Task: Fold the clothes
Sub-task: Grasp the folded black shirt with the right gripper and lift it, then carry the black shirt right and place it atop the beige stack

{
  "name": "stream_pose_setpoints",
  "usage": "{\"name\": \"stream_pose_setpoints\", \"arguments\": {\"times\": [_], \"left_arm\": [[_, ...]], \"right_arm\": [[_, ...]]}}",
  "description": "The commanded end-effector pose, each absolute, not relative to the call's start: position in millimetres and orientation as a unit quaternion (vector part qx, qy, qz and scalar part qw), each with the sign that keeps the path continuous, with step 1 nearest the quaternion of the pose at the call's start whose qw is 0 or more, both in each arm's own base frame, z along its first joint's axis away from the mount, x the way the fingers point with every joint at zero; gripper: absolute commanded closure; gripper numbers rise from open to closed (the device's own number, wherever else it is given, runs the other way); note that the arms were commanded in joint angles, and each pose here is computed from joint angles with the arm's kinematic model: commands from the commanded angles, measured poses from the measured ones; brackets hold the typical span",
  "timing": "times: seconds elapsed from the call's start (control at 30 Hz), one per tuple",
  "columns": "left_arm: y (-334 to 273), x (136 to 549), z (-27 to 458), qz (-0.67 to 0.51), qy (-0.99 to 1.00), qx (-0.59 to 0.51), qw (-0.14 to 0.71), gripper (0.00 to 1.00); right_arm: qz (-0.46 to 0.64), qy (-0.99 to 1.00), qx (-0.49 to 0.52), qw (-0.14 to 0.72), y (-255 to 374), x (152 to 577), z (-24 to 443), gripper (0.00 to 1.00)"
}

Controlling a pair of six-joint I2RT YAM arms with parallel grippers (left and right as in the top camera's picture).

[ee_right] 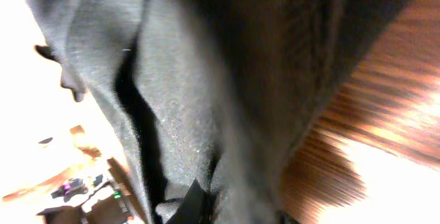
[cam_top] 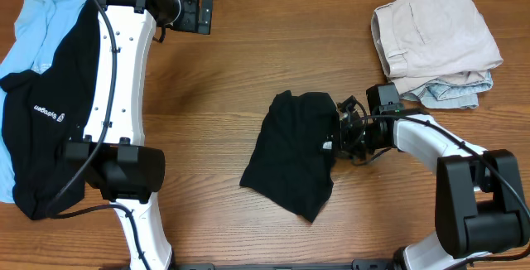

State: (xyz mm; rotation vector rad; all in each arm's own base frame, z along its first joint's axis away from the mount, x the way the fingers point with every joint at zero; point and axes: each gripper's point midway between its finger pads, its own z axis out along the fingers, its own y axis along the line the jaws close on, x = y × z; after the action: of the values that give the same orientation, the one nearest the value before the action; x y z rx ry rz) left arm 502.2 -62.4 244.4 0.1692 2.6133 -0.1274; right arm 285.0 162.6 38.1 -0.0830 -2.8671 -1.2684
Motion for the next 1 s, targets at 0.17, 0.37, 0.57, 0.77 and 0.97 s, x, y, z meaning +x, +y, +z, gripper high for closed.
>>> {"name": "stream_pose_setpoints", "arguments": {"times": [0.17,0.37,0.57,0.77,0.97], "left_arm": [[-62,504,248,-0.043,0.961,0.071,0.263,0.0],[-62,504,248,-0.043,0.961,0.071,0.263,0.0],[-62,504,248,-0.043,0.961,0.071,0.263,0.0],[-62,504,248,-0.043,0.961,0.071,0.263,0.0],[-62,504,248,-0.043,0.961,0.071,0.263,0.0]], "right_arm": [[-0.469,-0.875,0.046,-0.111,183,339,145,0.96],[-0.468,-0.862,0.075,-0.18,185,365,201,0.96],[-0.418,-0.872,0.055,-0.25,171,400,233,0.96],[-0.392,-0.848,-0.045,-0.353,121,455,282,0.96],[-0.385,-0.799,-0.163,-0.433,41,491,314,0.96]]}}
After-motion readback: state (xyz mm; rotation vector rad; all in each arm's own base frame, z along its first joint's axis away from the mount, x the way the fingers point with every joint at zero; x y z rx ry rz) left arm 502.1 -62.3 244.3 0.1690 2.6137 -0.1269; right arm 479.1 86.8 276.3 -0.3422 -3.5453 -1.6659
